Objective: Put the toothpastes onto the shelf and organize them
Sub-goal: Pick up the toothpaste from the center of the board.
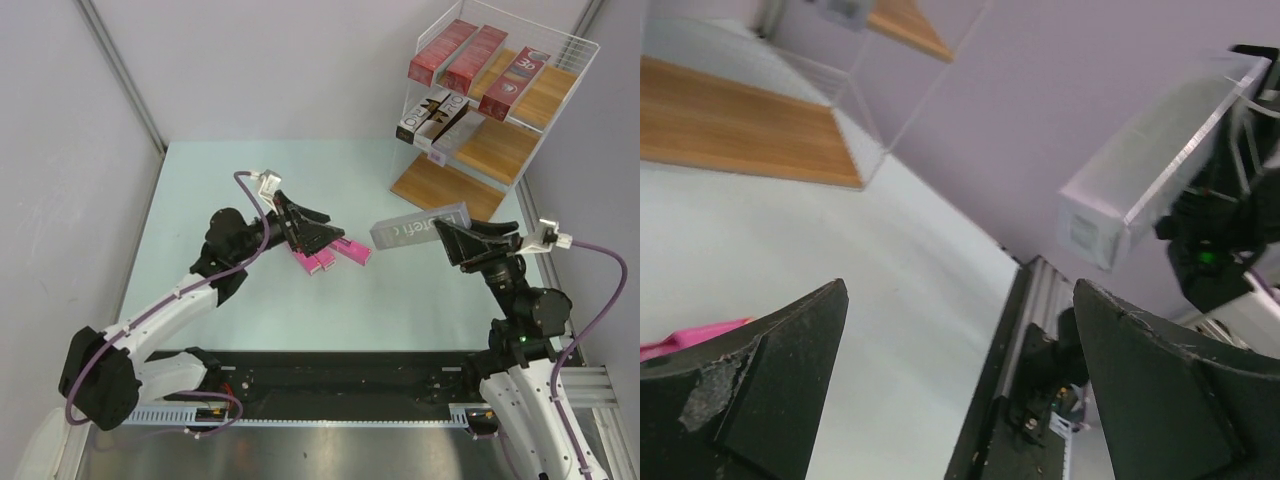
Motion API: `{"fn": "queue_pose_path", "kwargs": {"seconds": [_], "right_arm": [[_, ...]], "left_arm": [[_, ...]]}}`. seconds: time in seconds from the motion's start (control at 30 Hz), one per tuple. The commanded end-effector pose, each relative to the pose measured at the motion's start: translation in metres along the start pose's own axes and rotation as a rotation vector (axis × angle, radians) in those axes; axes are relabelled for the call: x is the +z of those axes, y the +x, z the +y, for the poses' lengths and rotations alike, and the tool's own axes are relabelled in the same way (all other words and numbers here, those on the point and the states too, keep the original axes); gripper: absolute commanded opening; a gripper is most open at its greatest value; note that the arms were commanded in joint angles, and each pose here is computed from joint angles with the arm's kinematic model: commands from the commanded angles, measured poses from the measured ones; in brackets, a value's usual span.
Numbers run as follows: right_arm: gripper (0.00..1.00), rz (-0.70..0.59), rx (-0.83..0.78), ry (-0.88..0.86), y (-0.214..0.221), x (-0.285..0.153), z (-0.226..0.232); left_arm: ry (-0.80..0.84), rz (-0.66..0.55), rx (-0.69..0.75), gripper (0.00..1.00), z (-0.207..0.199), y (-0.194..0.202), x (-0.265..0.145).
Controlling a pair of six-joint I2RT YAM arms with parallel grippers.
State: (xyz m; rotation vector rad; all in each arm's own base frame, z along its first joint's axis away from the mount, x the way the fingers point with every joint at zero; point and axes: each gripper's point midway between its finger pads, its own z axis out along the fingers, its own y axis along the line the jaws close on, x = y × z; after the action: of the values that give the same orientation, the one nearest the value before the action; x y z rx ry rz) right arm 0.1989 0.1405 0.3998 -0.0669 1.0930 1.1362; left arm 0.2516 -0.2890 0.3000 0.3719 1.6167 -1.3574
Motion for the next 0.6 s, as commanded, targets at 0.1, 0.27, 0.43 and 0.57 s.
{"fn": "queue_pose_path", "kwargs": {"seconds": [0.1, 0.27, 0.43, 0.57], "right_arm": [[0.16, -0.286, 0.041, -0.007, -0.068, 0.000, 0.023], [0.16, -0.300, 0.074, -0.043, -0.072, 0.002, 0.030], [0.15, -0.298, 0.092, -0.074, -0.073, 0.001, 0.037], [0.13, -0.282, 0.108, -0.080, -0.070, 0.003, 0.037]], "left_arm": [[0.455, -0.048, -0.016, 1.00, -0.076, -0.014, -0.007], [0.548, -0.036, -0.017, 1.00, -0.093, -0.012, 0.003], [0.598, -0.025, -0.027, 1.00, -0.103, -0.010, 0.016], [0.677, -0.043, -0.056, 0.96, -0.116, -0.021, 0.021]]}}
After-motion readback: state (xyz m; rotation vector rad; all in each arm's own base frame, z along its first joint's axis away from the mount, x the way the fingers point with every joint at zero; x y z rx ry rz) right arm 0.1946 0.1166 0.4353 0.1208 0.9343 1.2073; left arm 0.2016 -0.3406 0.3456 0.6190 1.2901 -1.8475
